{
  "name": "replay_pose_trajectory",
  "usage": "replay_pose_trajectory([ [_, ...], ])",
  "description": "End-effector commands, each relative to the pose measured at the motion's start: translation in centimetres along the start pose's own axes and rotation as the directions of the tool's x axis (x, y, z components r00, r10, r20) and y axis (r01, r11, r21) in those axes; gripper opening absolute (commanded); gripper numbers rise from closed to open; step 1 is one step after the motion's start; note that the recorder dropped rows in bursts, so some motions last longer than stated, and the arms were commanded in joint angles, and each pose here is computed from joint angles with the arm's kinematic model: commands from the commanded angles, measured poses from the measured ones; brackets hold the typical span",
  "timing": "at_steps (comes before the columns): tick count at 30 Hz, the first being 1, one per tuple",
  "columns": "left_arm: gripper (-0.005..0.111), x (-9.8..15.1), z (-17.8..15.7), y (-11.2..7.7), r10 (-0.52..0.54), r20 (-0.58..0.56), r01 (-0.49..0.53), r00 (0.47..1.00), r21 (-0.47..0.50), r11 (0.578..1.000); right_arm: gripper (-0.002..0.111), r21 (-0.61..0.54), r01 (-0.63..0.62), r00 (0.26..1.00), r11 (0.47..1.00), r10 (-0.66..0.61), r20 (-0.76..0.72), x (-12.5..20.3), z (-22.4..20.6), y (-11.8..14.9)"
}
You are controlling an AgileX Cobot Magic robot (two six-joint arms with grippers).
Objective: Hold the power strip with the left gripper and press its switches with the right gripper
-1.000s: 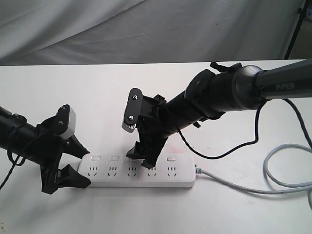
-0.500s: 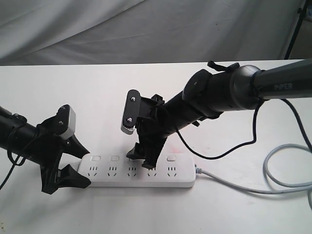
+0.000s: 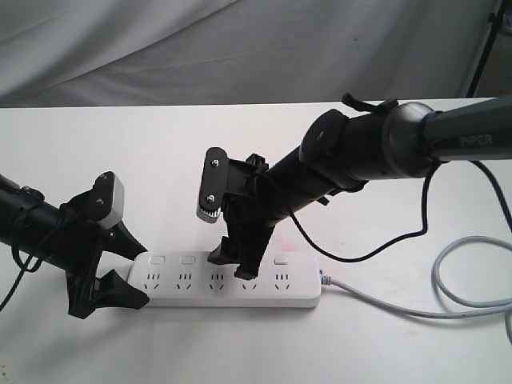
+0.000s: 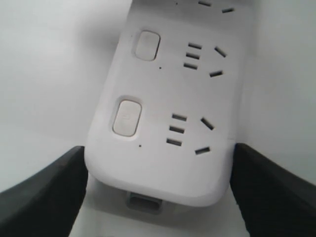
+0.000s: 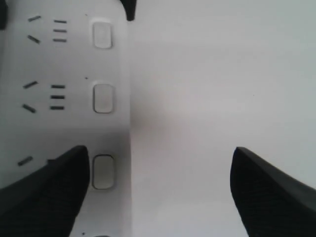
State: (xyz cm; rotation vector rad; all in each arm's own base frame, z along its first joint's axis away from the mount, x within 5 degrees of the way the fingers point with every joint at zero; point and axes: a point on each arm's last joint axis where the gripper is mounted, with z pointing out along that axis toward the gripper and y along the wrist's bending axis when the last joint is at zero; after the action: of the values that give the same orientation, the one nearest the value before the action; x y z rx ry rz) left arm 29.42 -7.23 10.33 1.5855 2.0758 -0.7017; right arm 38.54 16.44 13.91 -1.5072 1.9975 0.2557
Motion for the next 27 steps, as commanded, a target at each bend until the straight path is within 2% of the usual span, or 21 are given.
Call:
replay_pose_trajectory([
  [1,0.028,0.0,0.1,-0.2,0.008,-0.005,-0.008,1.0,0.006,1.0,0.072,0.0,0.008,0.999,1.0,-0.008,0.05,-1.5,-2.0,0.1],
  [12,0.028,0.0,0.1,-0.2,0.008,-0.005,-0.008,1.0,0.006,1.0,0.072,0.014,0.011,0.999,1.0,-0.012,0.045,-1.3,-2.1,-0.1],
  [18,0.028,0.0,0.1,-0.2,0.008,-0.005,-0.008,1.0,0.006,1.0,0.072,0.019,-0.008,1.0,1.0,0.008,0.012,0.5,-2.6,-0.9],
  [23,0.028,0.0,0.1,-0.2,0.008,-0.005,-0.008,1.0,0.006,1.0,0.072,-0.032,-0.05,0.999,0.998,0.05,0.009,2.1,-3.4,-1.6],
  [27,0.028,0.0,0.1,-0.2,0.008,-0.005,-0.008,1.0,0.006,1.0,0.072,-0.034,-0.066,0.998,0.997,0.067,0.015,2.3,-3.6,-1.8],
])
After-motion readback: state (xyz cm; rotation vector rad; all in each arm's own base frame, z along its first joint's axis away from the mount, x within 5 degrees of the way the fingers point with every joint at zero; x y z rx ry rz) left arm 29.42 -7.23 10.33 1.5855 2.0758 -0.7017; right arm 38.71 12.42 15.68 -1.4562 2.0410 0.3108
